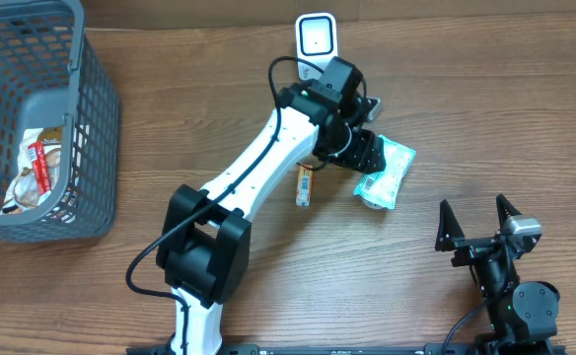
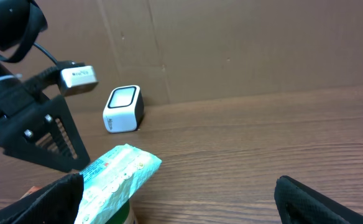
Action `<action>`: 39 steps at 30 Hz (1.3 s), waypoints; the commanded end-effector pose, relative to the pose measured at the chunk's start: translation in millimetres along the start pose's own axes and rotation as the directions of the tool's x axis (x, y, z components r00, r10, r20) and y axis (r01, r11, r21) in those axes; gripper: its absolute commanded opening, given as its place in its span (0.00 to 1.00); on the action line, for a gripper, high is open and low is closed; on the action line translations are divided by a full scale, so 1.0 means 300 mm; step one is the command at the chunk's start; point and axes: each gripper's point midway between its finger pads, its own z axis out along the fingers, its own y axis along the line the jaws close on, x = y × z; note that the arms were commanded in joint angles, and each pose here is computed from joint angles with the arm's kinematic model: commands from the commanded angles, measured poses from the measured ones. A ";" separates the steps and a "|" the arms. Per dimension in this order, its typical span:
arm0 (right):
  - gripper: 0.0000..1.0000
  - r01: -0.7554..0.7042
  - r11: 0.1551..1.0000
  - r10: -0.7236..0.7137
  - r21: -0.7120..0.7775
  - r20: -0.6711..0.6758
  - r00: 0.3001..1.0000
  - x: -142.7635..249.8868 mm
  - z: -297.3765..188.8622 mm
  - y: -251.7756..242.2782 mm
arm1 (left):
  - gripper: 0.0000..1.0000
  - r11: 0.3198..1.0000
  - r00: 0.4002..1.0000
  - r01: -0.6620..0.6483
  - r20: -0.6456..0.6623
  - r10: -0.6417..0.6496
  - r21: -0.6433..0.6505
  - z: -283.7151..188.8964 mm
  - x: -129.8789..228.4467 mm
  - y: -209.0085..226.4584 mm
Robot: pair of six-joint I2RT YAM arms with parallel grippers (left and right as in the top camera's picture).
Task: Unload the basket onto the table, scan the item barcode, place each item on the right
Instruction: 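Grasp the teal wipes pack with the left gripper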
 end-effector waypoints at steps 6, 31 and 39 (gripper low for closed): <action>1.00 0.004 1.000 -0.004 0.010 0.000 1.000 0.009 0.002 -0.008 | 0.61 0.999 0.999 0.040 -0.017 -0.040 0.019 0.072 0.047 0.013; 1.00 0.004 1.000 -0.004 0.010 0.000 1.000 0.009 0.002 -0.008 | 0.04 0.991 0.999 0.035 0.020 -0.038 0.126 0.026 0.009 -0.038; 1.00 0.004 1.000 -0.004 0.010 0.000 1.000 0.009 0.002 -0.008 | 0.04 0.991 0.995 0.017 0.100 -0.031 0.135 -0.085 -0.038 -0.050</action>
